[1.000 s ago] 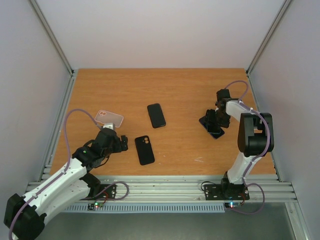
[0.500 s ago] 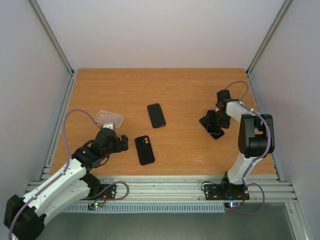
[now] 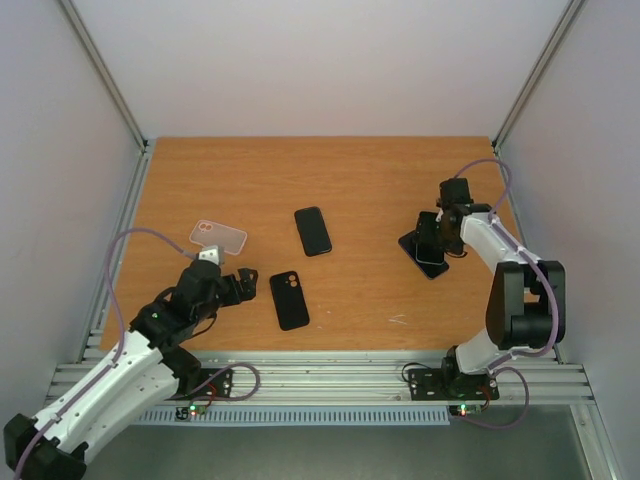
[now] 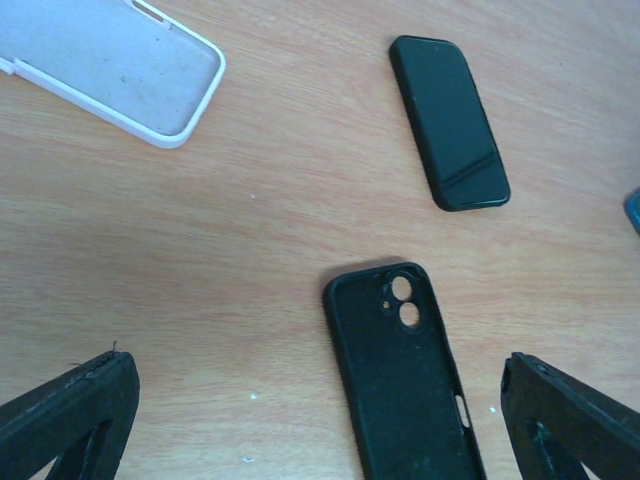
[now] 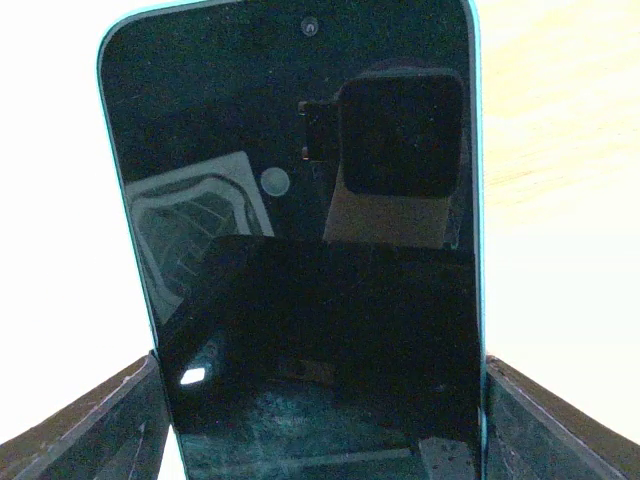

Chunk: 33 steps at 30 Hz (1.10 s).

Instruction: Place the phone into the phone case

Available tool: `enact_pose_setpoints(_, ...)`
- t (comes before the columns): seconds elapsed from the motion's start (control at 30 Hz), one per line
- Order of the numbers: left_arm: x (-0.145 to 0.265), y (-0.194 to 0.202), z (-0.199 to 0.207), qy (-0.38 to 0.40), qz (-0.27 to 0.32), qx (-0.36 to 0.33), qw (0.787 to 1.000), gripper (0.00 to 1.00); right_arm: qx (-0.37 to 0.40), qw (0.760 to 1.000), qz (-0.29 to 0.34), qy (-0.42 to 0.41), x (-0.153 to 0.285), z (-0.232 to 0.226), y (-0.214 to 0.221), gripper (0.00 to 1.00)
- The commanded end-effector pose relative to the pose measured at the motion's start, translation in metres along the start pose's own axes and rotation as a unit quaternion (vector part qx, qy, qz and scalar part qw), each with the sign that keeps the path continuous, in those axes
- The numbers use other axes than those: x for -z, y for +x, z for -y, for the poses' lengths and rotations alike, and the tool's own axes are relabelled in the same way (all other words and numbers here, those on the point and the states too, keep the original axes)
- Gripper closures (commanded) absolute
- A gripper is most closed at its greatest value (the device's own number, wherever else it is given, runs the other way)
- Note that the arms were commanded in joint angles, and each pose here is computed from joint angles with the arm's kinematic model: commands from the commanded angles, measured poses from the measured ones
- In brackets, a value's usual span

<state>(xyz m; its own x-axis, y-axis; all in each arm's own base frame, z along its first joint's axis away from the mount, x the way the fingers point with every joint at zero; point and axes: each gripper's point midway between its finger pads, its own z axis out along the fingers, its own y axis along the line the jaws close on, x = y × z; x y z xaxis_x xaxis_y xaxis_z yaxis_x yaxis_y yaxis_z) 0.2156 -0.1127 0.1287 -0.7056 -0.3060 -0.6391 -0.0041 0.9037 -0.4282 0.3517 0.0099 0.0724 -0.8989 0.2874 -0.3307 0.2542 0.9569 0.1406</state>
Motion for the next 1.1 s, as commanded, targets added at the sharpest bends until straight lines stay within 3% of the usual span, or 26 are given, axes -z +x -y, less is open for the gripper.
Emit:
enact_pose_setpoints(0.0, 0.007, -0.006, 0.017, 0.04, 0.002, 0.029, 0.999, 0.01, 0.018, 0.999, 0.015, -0.046, 0.013, -0.029, 0.005, 0.48)
enact_pose_setpoints(0.33, 0.006, -0.007, 0.068, 0.161, -0.032, 0.074, 0.984, 0.01, 0.066, 0.985, 0.03, -0.155, 0.035, -0.097, 0.046, 0.51)
enact_pose_setpoints(0.63, -0.005, -0.013, 0.106, 0.243, -0.051, 0.091, 0.964, 0.01, 0.079, 0.959, 0.054, -0.268, 0.068, -0.16, 0.091, 0.51)
enact_pose_setpoints(1.07, -0.037, -0.007, 0.145, 0.311, -0.079, 0.094, 0.942, 0.05, 0.134, 0.935, 0.062, -0.322, 0.087, -0.23, 0.14, 0.51)
